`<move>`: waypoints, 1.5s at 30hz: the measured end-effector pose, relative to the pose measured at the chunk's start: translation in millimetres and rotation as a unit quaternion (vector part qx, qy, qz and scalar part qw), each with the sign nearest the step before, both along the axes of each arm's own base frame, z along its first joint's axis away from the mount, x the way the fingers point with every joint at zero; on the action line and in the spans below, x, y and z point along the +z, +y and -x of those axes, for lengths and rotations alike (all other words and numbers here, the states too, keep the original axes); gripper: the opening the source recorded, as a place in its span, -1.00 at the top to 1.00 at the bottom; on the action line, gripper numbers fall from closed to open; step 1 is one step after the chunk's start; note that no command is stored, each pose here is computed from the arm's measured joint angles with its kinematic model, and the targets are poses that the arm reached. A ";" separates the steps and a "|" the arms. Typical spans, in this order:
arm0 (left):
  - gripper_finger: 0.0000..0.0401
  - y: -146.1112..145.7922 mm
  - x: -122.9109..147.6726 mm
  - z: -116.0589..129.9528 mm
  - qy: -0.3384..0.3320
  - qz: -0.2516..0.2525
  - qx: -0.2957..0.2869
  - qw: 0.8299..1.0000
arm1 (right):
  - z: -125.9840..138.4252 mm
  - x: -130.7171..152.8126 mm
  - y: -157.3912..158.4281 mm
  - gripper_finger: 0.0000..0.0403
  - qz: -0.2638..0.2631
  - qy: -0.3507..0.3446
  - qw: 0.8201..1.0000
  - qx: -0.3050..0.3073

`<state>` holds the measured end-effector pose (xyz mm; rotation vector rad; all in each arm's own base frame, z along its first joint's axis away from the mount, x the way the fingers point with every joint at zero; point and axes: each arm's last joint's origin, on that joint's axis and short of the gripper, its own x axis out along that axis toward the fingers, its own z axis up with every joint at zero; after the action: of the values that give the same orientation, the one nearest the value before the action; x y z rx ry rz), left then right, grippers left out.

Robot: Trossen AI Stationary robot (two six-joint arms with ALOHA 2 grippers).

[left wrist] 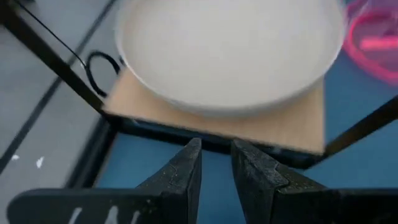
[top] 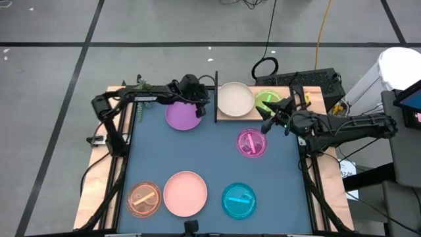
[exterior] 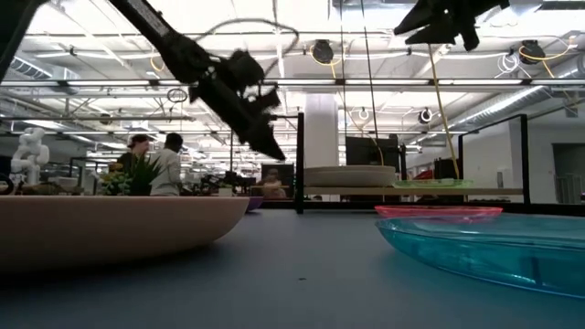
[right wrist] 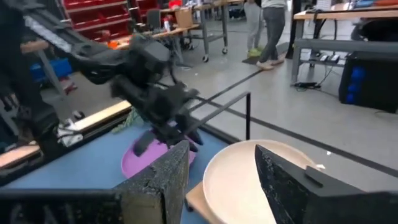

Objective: Place and stack plates onto a shelf
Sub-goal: Adjust the plates on the shelf

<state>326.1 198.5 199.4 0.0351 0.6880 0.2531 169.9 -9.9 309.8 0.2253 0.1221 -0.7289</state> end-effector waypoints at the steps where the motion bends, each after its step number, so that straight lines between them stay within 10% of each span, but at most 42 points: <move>1: 0.54 -1.9 7.8 1.5 -0.008 -0.001 0.002 1.000 | -0.4 1.4 -1.5 0.23 0.003 0.001 1.000 -0.004; 12: 0.54 -35.8 71.5 24.8 -0.067 0.053 0.035 0.996 | -34.8 21.9 -30.7 0.93 0.026 0.057 0.998 0.005; 21: 0.94 -63.5 95.1 30.4 -0.107 0.123 0.061 0.985 | -56.6 8.3 -71.6 0.99 -0.002 0.166 0.985 -0.055; 33: 0.98 -94.5 107.7 26.1 -0.147 0.243 0.100 0.954 | -34.4 -34.7 -132.4 1.00 -0.310 0.137 0.934 -0.117; 45: 0.98 -101.7 108.8 25.2 -0.147 0.240 0.100 0.954 | -11.6 -66.1 -161.7 1.00 -0.398 0.224 0.875 -0.158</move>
<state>300.9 96.8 308.2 -0.5316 0.4397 0.2726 181.5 -171.7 243.8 0.8800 0.8563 -1.0216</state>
